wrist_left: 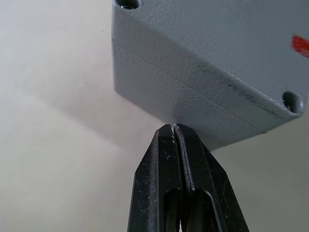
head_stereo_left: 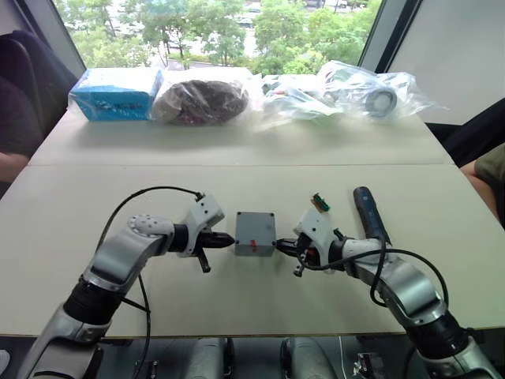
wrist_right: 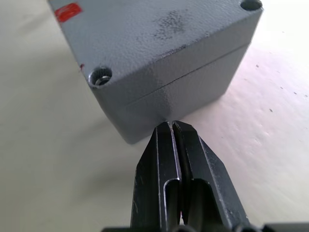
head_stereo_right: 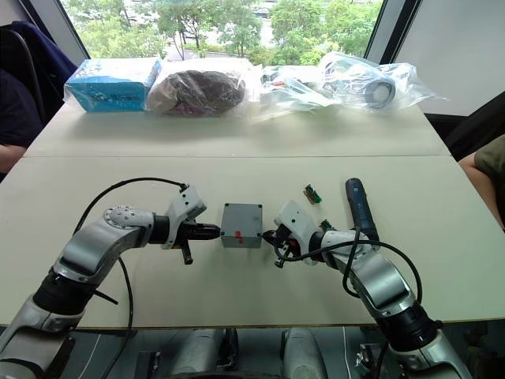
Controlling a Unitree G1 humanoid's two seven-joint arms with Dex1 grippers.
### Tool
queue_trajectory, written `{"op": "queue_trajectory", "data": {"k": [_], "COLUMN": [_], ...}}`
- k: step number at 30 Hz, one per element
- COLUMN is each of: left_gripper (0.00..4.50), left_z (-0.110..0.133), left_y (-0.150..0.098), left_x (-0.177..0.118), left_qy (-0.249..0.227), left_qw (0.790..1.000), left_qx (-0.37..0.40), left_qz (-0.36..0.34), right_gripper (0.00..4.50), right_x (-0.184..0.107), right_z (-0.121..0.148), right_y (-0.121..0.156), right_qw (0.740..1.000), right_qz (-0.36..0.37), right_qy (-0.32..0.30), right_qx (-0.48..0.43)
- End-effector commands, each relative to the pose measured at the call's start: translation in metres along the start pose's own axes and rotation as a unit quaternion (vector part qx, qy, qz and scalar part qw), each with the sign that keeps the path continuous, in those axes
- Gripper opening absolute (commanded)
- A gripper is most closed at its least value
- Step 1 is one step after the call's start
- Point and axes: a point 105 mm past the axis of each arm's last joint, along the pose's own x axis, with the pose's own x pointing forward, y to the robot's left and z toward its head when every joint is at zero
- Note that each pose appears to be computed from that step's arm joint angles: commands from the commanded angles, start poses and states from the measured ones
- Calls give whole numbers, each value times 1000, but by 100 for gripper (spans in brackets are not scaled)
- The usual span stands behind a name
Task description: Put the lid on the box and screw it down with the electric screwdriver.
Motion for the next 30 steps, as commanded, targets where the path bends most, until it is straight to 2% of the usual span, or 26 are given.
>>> {"op": "queue_trajectory", "data": {"k": [1,3,5,9,12,16,18,21,24,26,27,29,30], "left_gripper": [0,0,0,0,0,0,0,0,0,0,0,0,0], "left_z": [12,13,25,40,54,65,78,99,105,106,107,103,100], "left_y": [-4,-5,3,18,16,10,8,-3,-18,-24,-29,-38,-41], "left_x": [-1,-7,-21,-35,-42,-42,-43,-38,-34,-31,-31,-34,-37], "left_qy": [-17,-24,-63,-102,-144,-165,-188,-193,-181,-165,-154,-132,-126], "left_qw": [999,999,998,995,989,986,981,977,974,972,970,963,961], "left_qx": [29,37,8,4,28,23,22,61,96,123,143,180,187], "left_qz": [-12,-19,-15,24,16,-27,-40,-62,-99,-112,-125,-149,-158], "right_gripper": [4,4,4,4,4,4,4,4,4,55,66,156,184], "right_x": [-10,-16,-27,-45,-59,-88,-99,-116,-124,-127,-129,-131,-129], "right_z": [15,15,20,23,19,22,28,28,20,12,8,0,-2], "right_y": [11,7,-4,-16,-26,-30,-29,-33,-33,-30,-30,-28,-25], "right_qw": [998,996,993,991,990,993,991,983,979,979,978,978,978], "right_qz": [21,3,-29,-60,-84,-94,-106,-154,-175,-182,-188,-193,-192], "right_qy": [-20,-18,-27,-39,-26,-48,-69,-93,-87,-71,-63,-45,-40], "right_qx": [-47,-85,-111,-113,-110,-60,-30,28,51,56,62,66,65]}}
